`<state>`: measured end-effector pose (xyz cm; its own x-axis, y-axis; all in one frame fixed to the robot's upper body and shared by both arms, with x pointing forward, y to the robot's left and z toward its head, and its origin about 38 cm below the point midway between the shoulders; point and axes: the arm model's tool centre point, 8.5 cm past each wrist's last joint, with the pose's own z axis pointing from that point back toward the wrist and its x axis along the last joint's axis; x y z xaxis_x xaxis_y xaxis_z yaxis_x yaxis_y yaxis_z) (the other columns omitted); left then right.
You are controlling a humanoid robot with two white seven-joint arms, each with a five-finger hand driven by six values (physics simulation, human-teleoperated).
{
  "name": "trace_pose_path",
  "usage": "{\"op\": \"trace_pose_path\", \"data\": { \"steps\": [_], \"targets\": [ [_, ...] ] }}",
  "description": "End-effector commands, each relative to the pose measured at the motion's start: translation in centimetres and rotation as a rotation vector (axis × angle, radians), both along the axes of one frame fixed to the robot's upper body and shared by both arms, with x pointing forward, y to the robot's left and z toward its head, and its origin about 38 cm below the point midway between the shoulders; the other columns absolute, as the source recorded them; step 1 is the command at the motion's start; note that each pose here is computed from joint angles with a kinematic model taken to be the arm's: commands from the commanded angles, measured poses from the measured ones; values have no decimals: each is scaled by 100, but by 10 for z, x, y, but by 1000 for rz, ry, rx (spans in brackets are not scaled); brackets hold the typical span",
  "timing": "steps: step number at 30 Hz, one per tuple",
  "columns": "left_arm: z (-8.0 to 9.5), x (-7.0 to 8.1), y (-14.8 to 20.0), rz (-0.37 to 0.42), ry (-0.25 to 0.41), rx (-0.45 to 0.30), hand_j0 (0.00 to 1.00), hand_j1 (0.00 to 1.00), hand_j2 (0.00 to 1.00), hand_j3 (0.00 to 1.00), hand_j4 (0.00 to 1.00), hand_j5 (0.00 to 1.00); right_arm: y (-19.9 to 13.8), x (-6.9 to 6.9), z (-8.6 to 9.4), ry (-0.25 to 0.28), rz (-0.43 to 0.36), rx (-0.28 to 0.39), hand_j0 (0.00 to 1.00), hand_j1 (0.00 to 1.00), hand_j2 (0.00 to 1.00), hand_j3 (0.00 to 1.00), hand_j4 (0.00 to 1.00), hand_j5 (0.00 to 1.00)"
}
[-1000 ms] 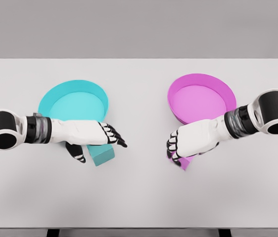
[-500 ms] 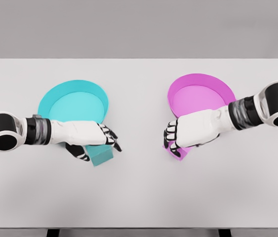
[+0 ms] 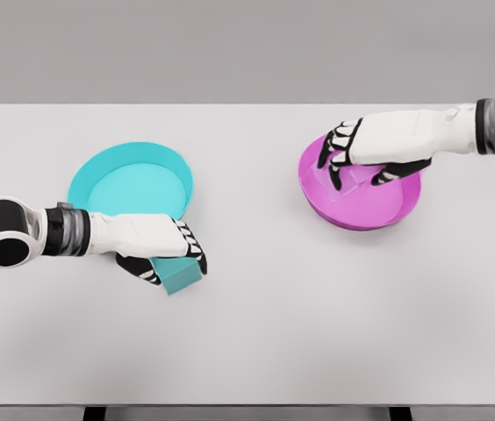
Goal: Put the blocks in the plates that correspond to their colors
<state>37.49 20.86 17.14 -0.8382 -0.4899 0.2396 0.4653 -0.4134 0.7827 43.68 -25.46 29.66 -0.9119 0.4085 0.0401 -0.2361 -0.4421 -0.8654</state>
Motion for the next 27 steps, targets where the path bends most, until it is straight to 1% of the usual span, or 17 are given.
{"op": "trace_pose_path", "data": {
  "steps": [1, 3, 5, 7, 9, 10, 13, 15, 19, 21, 23, 24, 25, 27],
  "targets": [
    [1, 0, 0, 1, -1, 0, 57, 57, 57, 57, 57, 57, -19, 12, 5, 9, -74, 34, 40, 40, 40, 40, 40, 40],
    [3, 0, -1, -4, -6, -4, 53, 53, 53, 53, 53, 53, -29, 15, 1, 19, -106, 29, 40, 40, 40, 40, 40, 40],
    [5, 1, -2, -7, -11, -6, 53, 53, 53, 53, 53, 53, -29, 15, -5, 26, -105, 11, 40, 40, 40, 40, 40, 40],
    [8, 1, -2, -8, -18, -10, 53, 53, 53, 53, 53, 53, -34, 21, -19, 38, -131, -20, 41, 41, 41, 41, 41, 41],
    [14, 2, -3, -15, -30, -21, 53, 53, 53, 53, 53, 53, -31, 21, -32, 63, -124, -49, 41, 41, 41, 41, 41, 41],
    [18, 3, -3, -15, -40, -30, 53, 53, 53, 53, 53, 53, -31, 21, -34, 55, -121, -70, 41, 41, 41, 41, 41, 41],
    [26, 6, -3, -11, -60, -46, 53, 53, 53, 53, 53, 53, -22, 23, -35, 48, -103, -72, 41, 41, 41, 41, 41, 41],
    [37, 7, -2, -28, -88, -65, 53, 53, 53, 53, 53, 53, -20, 23, -35, 41, -98, -81, 41, 41, 41, 41, 41, 41],
    [49, 9, -2, -44, -122, -88, 53, 53, 53, 53, 53, 53, -20, 24, -35, 37, -97, -88, 42, 42, 42, 42, 42, 42],
    [52, 9, -3, -48, -130, -91, 53, 53, 53, 53, 53, 53, -19, 25, -36, 23, -95, -111, 42, 42, 42, 42, 42, 42],
    [61, 11, 0, -52, -156, -107, 53, 53, 53, 53, 53, 53, -11, 26, -38, 14, -77, -121, 42, 42, 42, 42, 42, 42],
    [66, 12, 3, -57, -172, -113, 53, 53, 53, 53, 53, 53, -9, 27, -35, 1, -72, -129, 42, 42, 42, 42, 42, 42],
    [70, 14, 5, -51, -182, -116, 53, 53, 53, 53, 53, 53, -3, 28, -36, -9, -59, -139, 43, 43, 43, 43, 43, 43],
    [73, 16, 11, -31, -187, -117, 53, 53, 53, 53, 53, 53, 0, 29, -37, -12, -52, -149, 44, 44, 44, 44, 44, 44]
  ]
}}
